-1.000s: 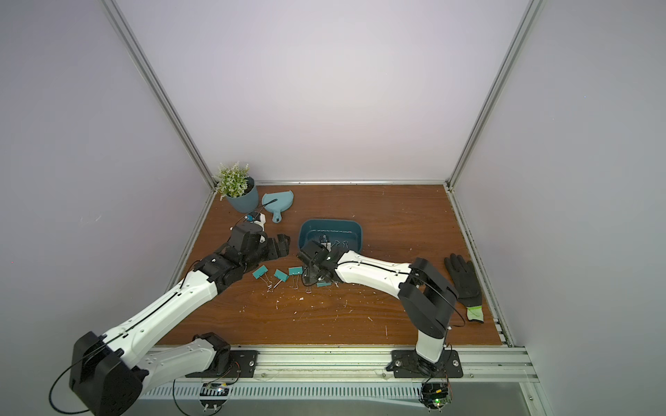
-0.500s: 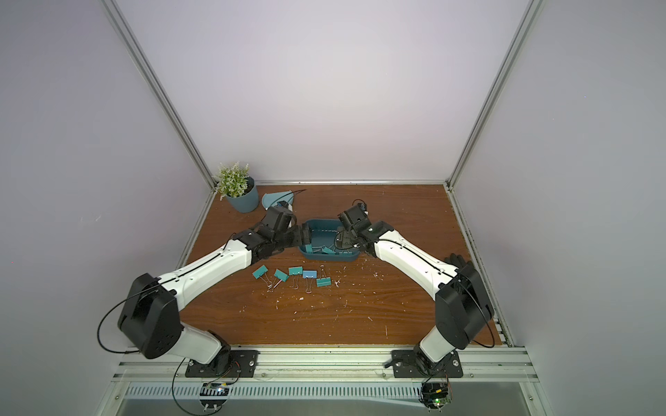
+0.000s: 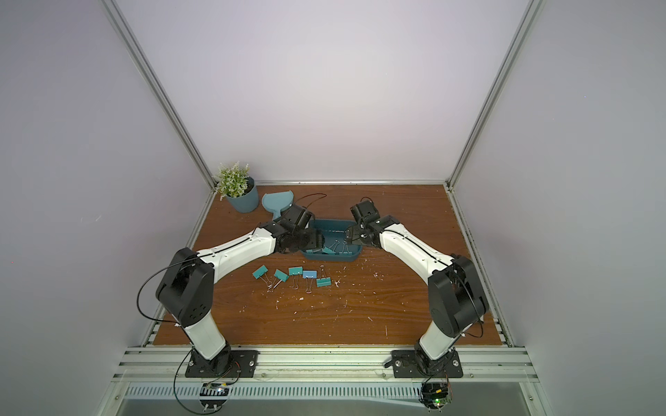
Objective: Take out the binder clips from the storage box
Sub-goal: Pick up the storage box at the center of the board.
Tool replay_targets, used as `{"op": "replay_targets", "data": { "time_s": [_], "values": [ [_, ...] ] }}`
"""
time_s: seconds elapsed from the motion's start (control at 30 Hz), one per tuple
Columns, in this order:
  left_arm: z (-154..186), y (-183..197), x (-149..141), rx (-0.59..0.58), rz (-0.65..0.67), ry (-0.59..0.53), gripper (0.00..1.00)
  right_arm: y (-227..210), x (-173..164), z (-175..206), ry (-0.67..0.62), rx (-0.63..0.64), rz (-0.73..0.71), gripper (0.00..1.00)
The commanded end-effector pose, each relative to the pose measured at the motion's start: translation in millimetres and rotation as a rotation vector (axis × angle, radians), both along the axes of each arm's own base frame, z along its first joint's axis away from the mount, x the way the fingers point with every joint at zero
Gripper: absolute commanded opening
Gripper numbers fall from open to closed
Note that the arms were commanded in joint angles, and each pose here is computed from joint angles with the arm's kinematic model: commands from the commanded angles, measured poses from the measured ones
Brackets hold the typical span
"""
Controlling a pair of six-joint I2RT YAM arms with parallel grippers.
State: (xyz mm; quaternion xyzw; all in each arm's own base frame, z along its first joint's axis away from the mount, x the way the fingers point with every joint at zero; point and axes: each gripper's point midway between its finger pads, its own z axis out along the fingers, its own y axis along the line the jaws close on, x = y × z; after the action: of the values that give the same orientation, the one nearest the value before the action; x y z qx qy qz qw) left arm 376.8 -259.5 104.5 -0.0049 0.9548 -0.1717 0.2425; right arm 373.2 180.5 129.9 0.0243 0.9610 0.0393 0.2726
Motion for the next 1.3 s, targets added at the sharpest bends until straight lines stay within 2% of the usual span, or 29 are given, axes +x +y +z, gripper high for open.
{"op": "replay_targets", "data": {
  "time_s": [0.0, 0.1, 0.33, 0.43, 0.73, 0.93, 1.1, 1.27],
  "values": [
    [4, -4, -3, 0.018, -0.018, 0.017, 0.85, 9, 9, 9, -0.024, 0.028, 0.048, 0.94],
    [12, 0, 2, 0.040, -0.008, -0.011, 0.86, 12, 10, -6, 0.010, 0.020, 0.062, 0.87],
    [38, 18, 11, 0.073, 0.040, -0.077, 0.91, 20, 27, -37, 0.073, 0.014, 0.068, 0.53],
    [48, 30, 15, 0.062, 0.065, -0.096, 0.92, 19, 31, -48, 0.108, -0.004, 0.066, 0.43],
    [63, 51, 13, 0.060, 0.106, -0.131, 0.95, 5, 39, -49, 0.185, -0.060, 0.050, 0.00],
    [74, 64, 11, 0.070, 0.103, -0.171, 0.96, -6, 39, -25, 0.270, -0.104, 0.062, 0.00],
    [96, 83, 8, 0.066, 0.120, -0.253, 1.00, -3, 6, -26, 0.500, 0.089, 0.118, 0.00],
    [119, 95, 2, 0.060, 0.120, -0.345, 0.99, 12, -36, -14, 0.621, 0.263, 0.164, 0.00]
  ]
}}
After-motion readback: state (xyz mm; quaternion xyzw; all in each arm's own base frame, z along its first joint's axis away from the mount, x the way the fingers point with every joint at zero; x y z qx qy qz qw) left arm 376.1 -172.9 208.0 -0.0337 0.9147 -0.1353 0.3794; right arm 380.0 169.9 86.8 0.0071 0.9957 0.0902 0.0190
